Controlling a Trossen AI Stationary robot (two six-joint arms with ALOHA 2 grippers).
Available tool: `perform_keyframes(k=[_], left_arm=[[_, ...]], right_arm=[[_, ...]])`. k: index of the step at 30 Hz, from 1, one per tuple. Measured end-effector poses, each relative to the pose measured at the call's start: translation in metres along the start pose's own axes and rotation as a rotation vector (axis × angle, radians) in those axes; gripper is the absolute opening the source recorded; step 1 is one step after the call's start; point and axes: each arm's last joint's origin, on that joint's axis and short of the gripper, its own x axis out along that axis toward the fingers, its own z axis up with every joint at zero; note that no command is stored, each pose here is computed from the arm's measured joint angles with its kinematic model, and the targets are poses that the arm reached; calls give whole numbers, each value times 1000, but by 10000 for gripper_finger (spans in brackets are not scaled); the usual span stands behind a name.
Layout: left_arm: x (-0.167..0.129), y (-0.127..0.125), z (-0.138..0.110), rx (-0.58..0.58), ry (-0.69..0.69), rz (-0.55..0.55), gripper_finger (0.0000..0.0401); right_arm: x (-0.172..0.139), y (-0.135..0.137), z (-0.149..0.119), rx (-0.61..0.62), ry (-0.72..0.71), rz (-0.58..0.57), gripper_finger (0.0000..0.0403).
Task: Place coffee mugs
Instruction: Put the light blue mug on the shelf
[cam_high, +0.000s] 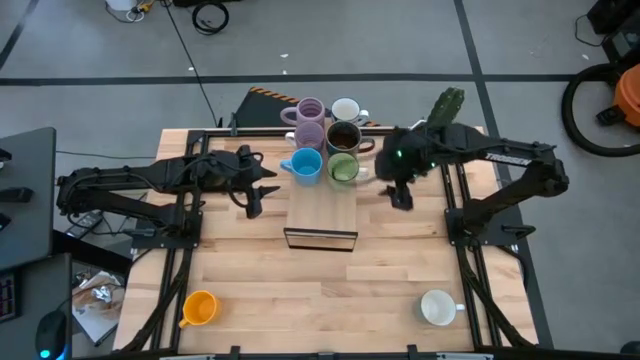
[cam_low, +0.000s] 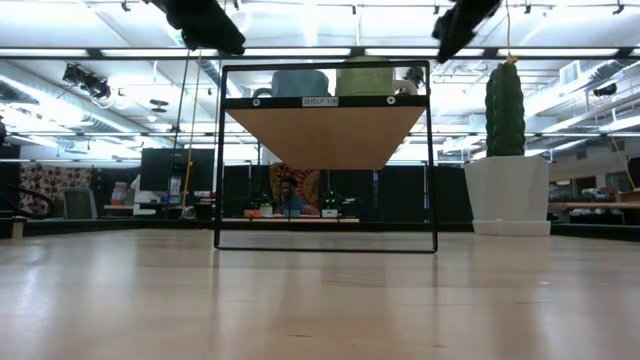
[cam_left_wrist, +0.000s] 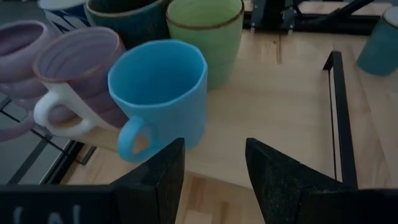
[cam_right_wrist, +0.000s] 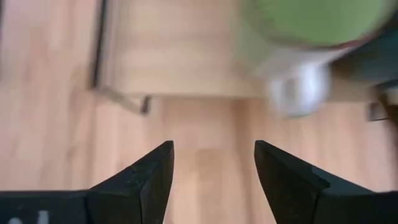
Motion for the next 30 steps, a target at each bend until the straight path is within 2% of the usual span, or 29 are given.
perform_keyframes(k=[6,11,22,30], left_arm=[[0,0,-3,6,29,0,176],[0,0,-4,6,43,1,176],[0,0,-7,-24,73,2,176],[0,0,-7,-46,72,3,176]], right_arm=[[8,52,-13,-18,114,68,219],[19,96,-32,40,202,94,212],[30,174,-78,247,304,71,212],[45,233,-95,288,419,49,212]])
